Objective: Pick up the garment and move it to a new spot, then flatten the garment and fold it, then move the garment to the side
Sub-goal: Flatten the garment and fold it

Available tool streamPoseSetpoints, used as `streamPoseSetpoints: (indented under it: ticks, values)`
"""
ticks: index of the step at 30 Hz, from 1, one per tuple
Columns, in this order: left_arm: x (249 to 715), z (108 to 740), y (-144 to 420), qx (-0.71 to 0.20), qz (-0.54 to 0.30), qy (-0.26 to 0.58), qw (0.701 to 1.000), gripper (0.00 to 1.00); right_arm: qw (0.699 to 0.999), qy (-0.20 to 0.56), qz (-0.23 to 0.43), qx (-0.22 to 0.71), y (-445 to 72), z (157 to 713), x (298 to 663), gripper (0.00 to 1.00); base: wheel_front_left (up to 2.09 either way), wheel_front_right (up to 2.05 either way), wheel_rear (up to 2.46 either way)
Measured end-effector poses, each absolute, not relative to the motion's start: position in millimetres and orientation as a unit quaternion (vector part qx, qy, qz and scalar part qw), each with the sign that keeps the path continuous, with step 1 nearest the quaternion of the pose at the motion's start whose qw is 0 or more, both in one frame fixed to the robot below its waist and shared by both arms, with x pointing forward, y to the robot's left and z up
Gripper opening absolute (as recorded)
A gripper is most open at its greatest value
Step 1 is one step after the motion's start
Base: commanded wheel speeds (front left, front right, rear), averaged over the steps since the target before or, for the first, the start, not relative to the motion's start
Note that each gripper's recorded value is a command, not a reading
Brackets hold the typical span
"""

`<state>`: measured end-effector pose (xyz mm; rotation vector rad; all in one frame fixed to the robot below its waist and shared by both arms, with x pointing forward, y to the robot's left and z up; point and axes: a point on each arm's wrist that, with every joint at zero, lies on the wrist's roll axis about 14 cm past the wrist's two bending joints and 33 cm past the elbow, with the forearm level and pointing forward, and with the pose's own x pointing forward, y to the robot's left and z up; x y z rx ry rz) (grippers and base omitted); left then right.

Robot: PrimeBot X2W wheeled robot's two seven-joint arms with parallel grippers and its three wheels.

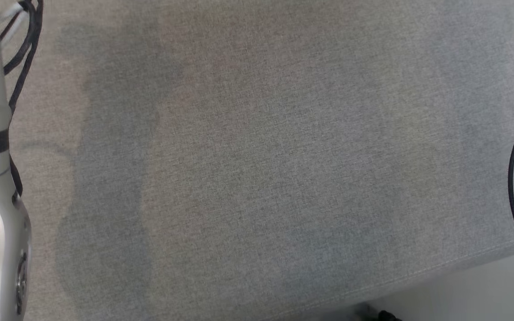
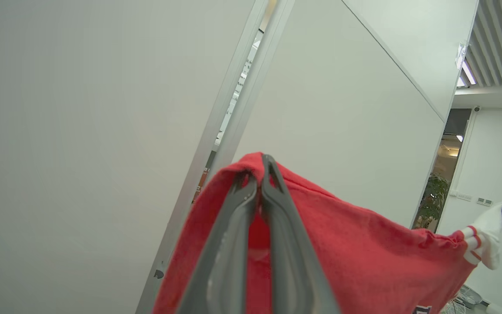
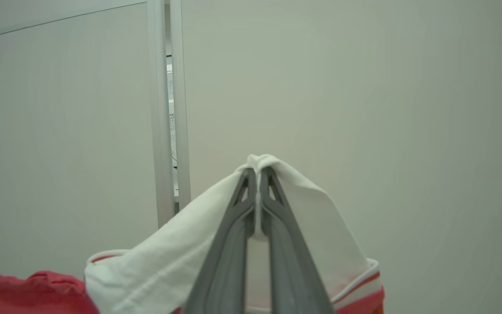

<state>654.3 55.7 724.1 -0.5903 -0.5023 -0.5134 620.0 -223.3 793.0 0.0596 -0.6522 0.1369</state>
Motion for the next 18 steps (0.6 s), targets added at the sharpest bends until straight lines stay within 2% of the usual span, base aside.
streamPoseSetpoints:
  ticks: [5, 10, 13, 18]
  values:
    - [664, 676, 43, -0.273, -0.251, -0.202, 0.907, 0.0, 0.961, -0.265, 0.076, 0.023, -222, 744, 640, 0.0, 0.0, 0.0, 0.0]
    - [660, 575, 50, -0.273, -0.223, -0.096, 0.931, 0.0, 0.982, -0.158, 0.1, 0.033, -209, 652, 647, 0.0, 0.0, 0.0, 0.0]
    - [647, 534, 62, -0.277, -0.202, -0.053, 0.938, 0.0, 0.988, -0.085, 0.115, 0.056, -201, 600, 635, 0.0, 0.0, 0.0, 0.0]
    - [603, 477, 71, -0.282, -0.182, 0.02, 0.942, 0.0, 0.988, 0.028, 0.11, 0.108, -207, 525, 594, 0.0, 0.0, 0.0, 0.0]
